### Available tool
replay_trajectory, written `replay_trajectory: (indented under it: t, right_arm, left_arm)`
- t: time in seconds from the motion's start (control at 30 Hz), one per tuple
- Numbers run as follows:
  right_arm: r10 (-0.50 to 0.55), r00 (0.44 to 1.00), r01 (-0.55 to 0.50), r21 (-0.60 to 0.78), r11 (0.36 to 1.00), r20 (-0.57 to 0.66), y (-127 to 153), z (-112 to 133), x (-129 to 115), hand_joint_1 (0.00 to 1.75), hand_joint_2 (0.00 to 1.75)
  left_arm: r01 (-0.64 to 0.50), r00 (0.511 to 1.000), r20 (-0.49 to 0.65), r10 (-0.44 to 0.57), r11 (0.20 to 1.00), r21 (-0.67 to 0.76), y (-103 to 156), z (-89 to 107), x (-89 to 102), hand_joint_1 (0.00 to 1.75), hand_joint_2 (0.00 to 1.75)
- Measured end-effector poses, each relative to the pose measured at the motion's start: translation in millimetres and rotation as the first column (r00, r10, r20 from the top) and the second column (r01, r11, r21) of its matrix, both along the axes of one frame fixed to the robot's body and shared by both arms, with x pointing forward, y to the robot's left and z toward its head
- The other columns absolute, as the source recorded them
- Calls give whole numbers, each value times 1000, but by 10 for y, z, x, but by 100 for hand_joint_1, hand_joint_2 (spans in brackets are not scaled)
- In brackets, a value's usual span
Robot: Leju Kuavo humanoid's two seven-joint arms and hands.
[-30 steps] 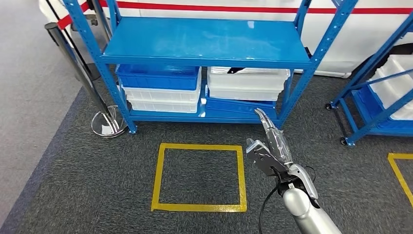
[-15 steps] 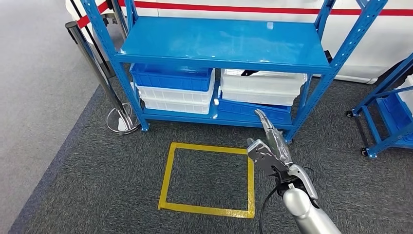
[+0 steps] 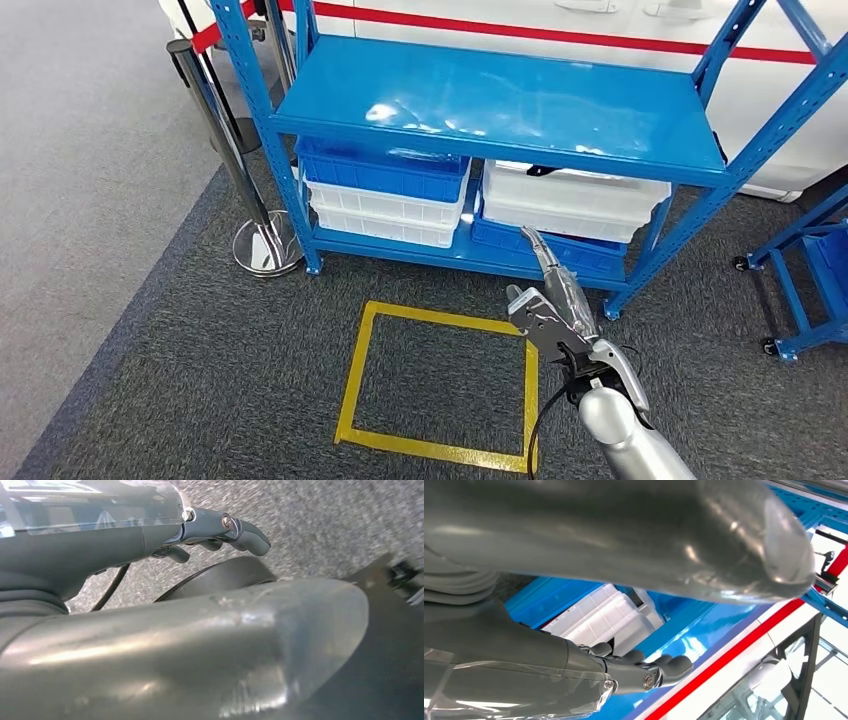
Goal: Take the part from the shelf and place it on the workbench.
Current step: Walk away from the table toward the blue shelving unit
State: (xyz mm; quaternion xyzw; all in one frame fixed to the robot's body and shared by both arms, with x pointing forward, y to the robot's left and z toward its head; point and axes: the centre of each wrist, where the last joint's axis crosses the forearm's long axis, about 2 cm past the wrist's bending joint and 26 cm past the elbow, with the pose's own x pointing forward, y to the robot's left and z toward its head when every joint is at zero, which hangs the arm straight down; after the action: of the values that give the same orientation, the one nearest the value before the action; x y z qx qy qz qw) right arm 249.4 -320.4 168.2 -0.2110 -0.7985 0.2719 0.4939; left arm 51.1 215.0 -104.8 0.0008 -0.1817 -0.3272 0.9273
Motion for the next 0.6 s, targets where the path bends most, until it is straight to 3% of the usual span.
replay_trajectory:
  t: [0.6]
  right_arm:
    - [-1,1000,1,8,1000,-24,19,-73,-63,0,0]
  left_arm:
    - [10,1000,-7,-10,1000,1,-4,0,-1,0,0]
